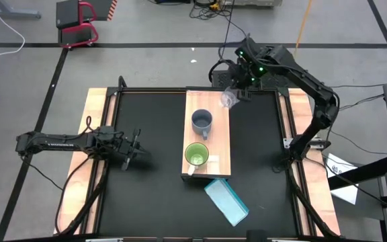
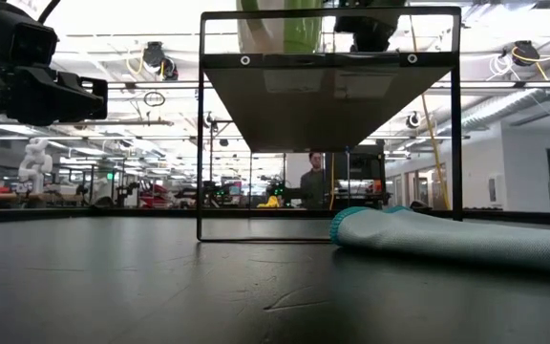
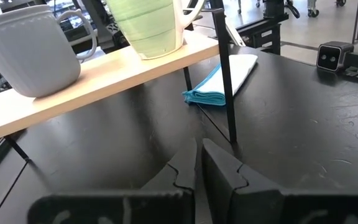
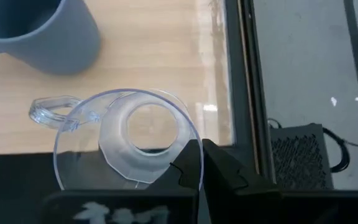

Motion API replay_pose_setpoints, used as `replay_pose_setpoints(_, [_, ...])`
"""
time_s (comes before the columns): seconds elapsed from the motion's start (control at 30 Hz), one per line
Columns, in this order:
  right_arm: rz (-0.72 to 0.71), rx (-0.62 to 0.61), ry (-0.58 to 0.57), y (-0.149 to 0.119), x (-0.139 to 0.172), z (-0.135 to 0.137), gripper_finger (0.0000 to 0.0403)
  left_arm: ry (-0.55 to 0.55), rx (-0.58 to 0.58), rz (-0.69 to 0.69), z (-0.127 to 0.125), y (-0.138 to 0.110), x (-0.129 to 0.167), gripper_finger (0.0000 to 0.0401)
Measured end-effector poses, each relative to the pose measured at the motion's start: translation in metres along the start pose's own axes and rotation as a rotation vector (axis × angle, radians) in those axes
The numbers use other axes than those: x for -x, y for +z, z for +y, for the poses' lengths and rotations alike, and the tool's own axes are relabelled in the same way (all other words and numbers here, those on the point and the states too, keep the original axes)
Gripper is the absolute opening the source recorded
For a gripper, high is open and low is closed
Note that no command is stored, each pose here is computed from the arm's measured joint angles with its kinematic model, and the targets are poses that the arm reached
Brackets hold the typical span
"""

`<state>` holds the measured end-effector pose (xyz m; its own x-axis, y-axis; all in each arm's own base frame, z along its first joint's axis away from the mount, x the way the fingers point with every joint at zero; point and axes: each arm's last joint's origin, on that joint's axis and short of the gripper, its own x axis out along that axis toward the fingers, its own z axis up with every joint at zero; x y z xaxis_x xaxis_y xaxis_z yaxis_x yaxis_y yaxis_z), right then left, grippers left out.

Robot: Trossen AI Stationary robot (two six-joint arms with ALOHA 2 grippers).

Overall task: Stack small to large cups/mugs on shelf
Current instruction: Put the transparent mug on the shelf

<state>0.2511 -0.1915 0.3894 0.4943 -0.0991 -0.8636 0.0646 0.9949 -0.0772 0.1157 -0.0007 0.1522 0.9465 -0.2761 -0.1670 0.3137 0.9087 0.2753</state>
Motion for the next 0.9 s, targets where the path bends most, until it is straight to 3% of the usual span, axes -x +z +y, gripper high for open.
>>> replay_pose_setpoints(0.63, [0.065, 0.091, 0.023, 0.019, -0.039, 0.010, 0.0000, -0.002, -0.036, 0.020, -0.001, -0.002, 0.000, 0.0026])
replay_pose_setpoints(0.9, [0.054, 0.093, 0.017, 0.020, -0.041, 0.009, 0.0000, -0.003, -0.034, 0.021, -0.001, -0.002, 0.000, 0.0026])
